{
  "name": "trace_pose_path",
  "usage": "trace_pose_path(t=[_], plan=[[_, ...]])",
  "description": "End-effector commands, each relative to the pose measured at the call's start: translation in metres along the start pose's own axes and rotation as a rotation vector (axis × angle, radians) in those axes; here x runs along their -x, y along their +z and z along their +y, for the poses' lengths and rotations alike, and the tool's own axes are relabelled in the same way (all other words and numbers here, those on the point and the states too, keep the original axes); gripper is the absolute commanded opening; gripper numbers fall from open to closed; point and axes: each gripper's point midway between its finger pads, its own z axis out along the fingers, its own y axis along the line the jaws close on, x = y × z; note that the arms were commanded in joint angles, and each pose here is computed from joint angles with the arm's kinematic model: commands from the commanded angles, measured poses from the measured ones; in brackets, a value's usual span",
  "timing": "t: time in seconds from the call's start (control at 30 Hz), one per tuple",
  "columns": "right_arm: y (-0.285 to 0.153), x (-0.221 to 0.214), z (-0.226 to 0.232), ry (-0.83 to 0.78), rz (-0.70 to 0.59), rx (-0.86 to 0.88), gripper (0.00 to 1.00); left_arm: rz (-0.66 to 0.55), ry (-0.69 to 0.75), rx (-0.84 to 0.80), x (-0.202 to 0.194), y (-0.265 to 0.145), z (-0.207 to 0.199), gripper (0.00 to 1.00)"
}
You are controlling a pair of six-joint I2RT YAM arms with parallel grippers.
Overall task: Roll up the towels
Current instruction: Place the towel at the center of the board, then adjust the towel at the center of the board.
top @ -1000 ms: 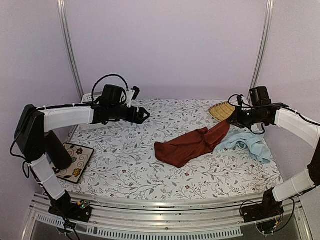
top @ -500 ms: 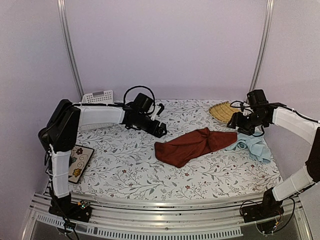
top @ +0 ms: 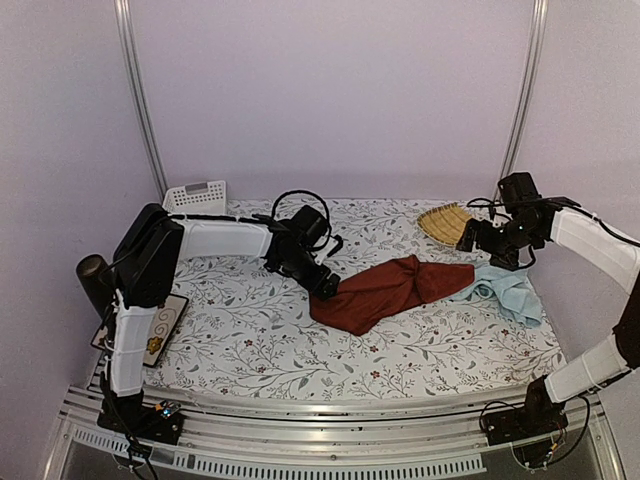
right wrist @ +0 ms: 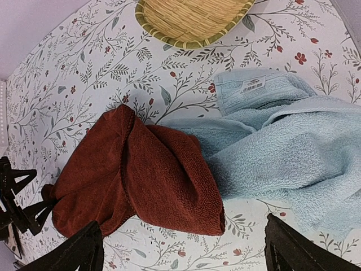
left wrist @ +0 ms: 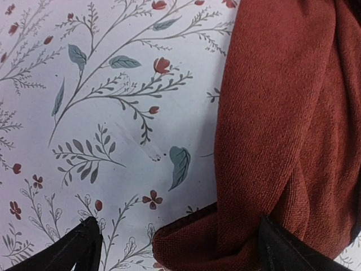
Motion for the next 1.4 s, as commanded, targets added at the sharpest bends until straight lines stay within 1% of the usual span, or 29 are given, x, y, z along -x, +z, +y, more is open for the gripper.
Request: trace_pose_path(t=[0.0, 0.17, 0.3, 0.4, 0.5, 0.57, 0.63, 0.7, 0.8, 0.97, 1.13, 1.2, 1.23, 1.37], plan=[[-0.013, -0.010, -0.002, 0.029, 0.022, 0.001, 0.99, 0.071, 0.048, 0.027, -0.021, 0.000, -0.002, 0.97], [0.000, -0.031, -0.008, 0.059, 0.078, 0.007, 0.99, 0.127, 0.058, 0.040, -0.037, 0.001, -0.002, 0.97], [0.011, -0.028, -0.003, 0.094, 0.089, 0.032, 0.99, 0.209, 0.066, 0.123, -0.062, 0.002, 0.013, 0.97], [0.013, -0.021, 0.011, 0.078, 0.083, 0.088, 1.00, 0.214, 0.051, 0.165, -0.068, -0.004, 0.025, 0.97], [0.014, -0.019, 0.032, -0.047, 0.084, 0.116, 0.95, 0.188, 0.025, 0.176, -0.063, -0.010, 0.031, 0.97], [0.017, -0.029, 0.046, -0.157, 0.121, 0.091, 0.92, 0.162, 0.011, 0.188, -0.055, -0.014, 0.034, 0.97], [0.022, -0.044, 0.052, -0.283, 0.152, 0.018, 0.92, 0.142, 0.001, 0.191, -0.048, -0.016, 0.035, 0.97], [0.023, -0.047, 0.064, -0.419, 0.131, -0.049, 0.92, 0.130, -0.007, 0.180, -0.042, -0.016, 0.034, 0.97], [0.030, -0.053, 0.073, -0.544, 0.118, -0.106, 0.92, 0.109, -0.016, 0.158, -0.033, -0.015, 0.031, 0.97], [0.055, -0.056, 0.084, -0.654, 0.127, -0.198, 0.92, 0.082, -0.025, 0.141, -0.021, -0.018, 0.031, 0.97], [0.090, -0.068, 0.081, -0.725, 0.157, -0.291, 0.90, 0.083, -0.035, 0.143, -0.024, -0.019, 0.036, 0.97], [0.100, -0.072, 0.080, -0.740, 0.164, -0.311, 0.86, 0.091, -0.038, 0.143, -0.028, -0.018, 0.037, 0.97], [0.106, -0.073, 0.079, -0.750, 0.167, -0.328, 0.82, 0.094, -0.041, 0.142, -0.031, -0.018, 0.038, 0.97], [0.115, -0.070, 0.086, -0.784, 0.147, -0.356, 0.73, 0.103, -0.058, 0.123, -0.037, -0.015, 0.035, 0.97]])
